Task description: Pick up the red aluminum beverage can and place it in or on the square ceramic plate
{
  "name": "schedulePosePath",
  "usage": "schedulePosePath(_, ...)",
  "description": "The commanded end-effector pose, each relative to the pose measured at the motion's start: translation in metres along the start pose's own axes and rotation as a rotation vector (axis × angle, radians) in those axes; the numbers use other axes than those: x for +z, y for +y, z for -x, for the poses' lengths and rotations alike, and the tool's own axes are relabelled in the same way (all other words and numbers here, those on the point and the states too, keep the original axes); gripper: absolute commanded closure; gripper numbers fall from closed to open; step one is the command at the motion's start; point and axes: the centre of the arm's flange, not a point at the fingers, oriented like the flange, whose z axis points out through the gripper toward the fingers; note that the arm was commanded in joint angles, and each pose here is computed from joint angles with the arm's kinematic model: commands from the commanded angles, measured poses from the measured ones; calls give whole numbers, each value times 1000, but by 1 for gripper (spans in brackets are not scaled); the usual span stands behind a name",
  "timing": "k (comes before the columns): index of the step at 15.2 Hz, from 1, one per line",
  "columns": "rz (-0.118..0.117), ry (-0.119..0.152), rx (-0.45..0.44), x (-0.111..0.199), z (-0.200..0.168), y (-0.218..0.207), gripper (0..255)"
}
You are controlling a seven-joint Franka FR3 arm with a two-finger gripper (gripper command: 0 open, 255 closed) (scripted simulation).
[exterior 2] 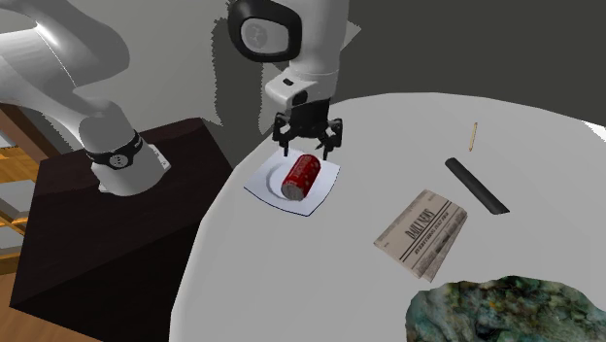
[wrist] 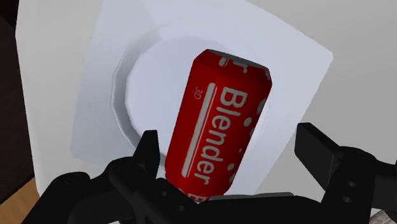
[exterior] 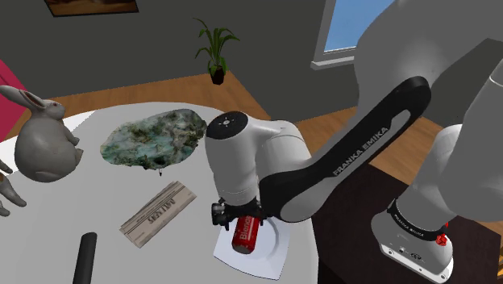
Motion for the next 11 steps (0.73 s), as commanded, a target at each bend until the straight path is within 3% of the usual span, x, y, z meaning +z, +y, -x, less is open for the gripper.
schedulePosePath(1,12,-3,94,14,0,-6,0)
schedulePosePath(7,12,-3,94,49,1,-6,0)
schedulePosePath(11,12,-3,94,49,1,-6,0)
